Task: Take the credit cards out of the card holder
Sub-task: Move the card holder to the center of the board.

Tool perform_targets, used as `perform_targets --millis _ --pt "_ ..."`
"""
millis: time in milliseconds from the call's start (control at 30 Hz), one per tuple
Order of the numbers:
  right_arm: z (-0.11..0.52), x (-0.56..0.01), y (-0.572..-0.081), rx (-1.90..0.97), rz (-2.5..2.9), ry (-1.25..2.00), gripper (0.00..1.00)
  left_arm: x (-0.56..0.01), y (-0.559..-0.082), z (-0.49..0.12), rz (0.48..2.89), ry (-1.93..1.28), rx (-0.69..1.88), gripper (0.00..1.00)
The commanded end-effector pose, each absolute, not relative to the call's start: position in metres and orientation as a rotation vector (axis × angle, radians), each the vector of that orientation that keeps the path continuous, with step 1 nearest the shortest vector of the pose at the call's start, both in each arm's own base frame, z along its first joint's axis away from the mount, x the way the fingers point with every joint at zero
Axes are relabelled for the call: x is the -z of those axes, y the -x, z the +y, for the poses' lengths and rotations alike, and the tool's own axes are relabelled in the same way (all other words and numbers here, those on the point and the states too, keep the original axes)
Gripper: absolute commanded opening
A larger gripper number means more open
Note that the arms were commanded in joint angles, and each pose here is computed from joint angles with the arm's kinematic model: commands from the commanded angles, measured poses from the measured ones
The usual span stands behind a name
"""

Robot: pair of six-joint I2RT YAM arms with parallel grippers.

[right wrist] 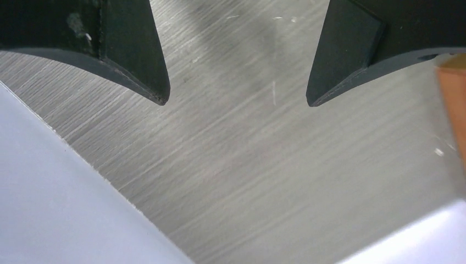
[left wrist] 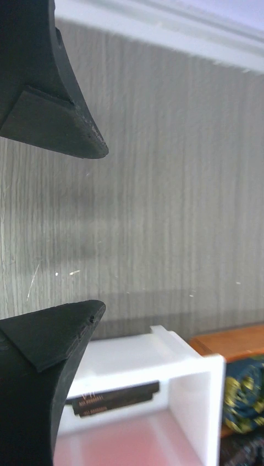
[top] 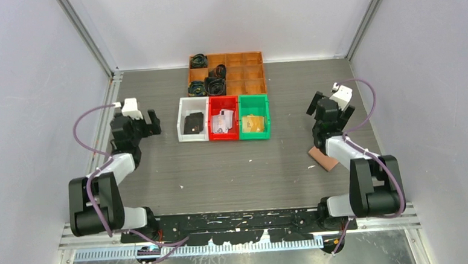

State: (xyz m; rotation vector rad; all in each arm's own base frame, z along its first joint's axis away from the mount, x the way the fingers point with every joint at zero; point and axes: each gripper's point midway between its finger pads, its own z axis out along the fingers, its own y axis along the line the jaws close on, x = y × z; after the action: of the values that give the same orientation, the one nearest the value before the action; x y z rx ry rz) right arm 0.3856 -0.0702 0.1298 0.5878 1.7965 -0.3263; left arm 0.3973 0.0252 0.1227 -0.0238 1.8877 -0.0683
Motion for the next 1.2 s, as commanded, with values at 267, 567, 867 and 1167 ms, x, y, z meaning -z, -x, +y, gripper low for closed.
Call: perform_targets --millis 267,567,867,1167 --pt "-0.063 -0.203 -0.364 0.25 1.943 -0.895 1.0 -0.193 -0.365 0.024 2.141 0.029 0.342 1.0" --pt "-0.029 -0.143 -0.294 0.192 2.217 -1.013 0.99 -0.2 -0.332 0.006 2.262 -0.066 0.428 1.0" --pt "-0.01 -0.111 -0.246 0.148 2.359 -1.05 1.0 -0.187 -0.298 -0.027 2.331 -0.211 0.509 1.0" --pt "-0.014 -0.063 -0.269 0.275 2.46 -1.053 0.98 -0.184 -0.291 -0.041 2.372 -0.251 0.541 1.0"
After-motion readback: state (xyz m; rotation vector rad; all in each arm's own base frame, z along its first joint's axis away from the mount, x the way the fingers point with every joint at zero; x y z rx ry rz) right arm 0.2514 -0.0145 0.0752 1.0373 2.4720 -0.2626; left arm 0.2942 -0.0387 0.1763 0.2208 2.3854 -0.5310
